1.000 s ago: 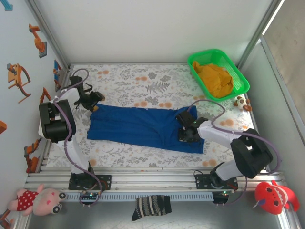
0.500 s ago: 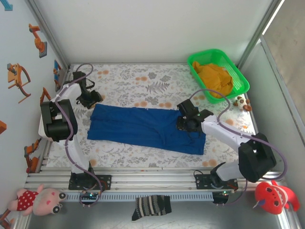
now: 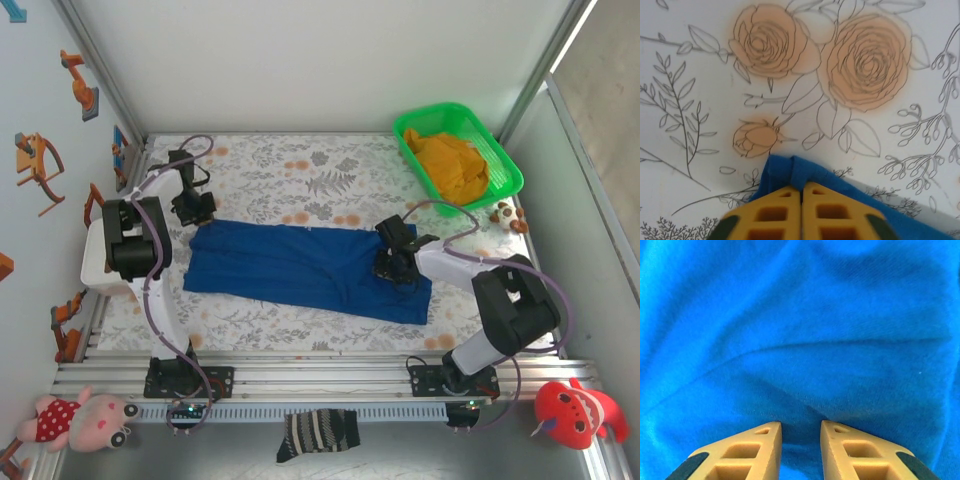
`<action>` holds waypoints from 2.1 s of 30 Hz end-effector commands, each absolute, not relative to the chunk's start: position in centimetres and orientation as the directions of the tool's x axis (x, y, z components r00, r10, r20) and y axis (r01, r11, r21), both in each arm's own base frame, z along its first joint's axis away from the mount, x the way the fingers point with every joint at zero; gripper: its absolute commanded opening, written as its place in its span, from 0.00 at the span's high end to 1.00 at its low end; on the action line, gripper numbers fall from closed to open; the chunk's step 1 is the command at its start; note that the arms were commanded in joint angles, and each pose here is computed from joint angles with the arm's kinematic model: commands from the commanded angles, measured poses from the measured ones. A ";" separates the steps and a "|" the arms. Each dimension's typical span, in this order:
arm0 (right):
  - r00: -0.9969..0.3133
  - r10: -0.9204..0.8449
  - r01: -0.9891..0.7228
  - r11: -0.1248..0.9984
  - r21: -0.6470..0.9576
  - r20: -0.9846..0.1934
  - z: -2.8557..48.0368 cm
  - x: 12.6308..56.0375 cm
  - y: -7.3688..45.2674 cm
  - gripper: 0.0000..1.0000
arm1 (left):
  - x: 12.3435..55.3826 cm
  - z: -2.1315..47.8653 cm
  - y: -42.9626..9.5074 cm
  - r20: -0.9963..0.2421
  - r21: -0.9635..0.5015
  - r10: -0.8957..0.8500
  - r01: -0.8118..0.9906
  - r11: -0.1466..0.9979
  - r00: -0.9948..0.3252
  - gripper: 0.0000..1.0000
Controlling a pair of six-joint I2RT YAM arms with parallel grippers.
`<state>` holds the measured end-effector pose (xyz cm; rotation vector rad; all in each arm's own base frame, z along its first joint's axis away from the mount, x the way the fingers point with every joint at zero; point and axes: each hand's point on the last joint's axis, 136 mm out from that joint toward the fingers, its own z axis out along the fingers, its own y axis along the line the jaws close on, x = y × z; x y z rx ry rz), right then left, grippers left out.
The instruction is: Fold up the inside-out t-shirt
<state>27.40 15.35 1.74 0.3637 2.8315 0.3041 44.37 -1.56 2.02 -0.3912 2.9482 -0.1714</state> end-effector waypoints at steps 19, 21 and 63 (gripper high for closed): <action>-0.897 0.259 0.147 0.939 0.312 -0.359 8.8 29.3 13.1 0.36 | 45.8 8.0 -1.0 -0.226 -0.372 -0.506 -0.406 0.835 -0.832 0.43; -0.892 0.275 0.179 0.944 0.278 -0.360 9.0 29.1 11.4 0.30 | 44.6 8.7 -1.1 -0.223 -0.385 -0.522 -0.417 0.823 -0.824 0.40; -0.911 0.357 0.268 0.892 0.363 -0.205 2.3 28.8 10.9 1.00 | 37.4 4.1 -0.9 -0.040 -0.287 -0.495 -0.464 0.838 -0.868 0.34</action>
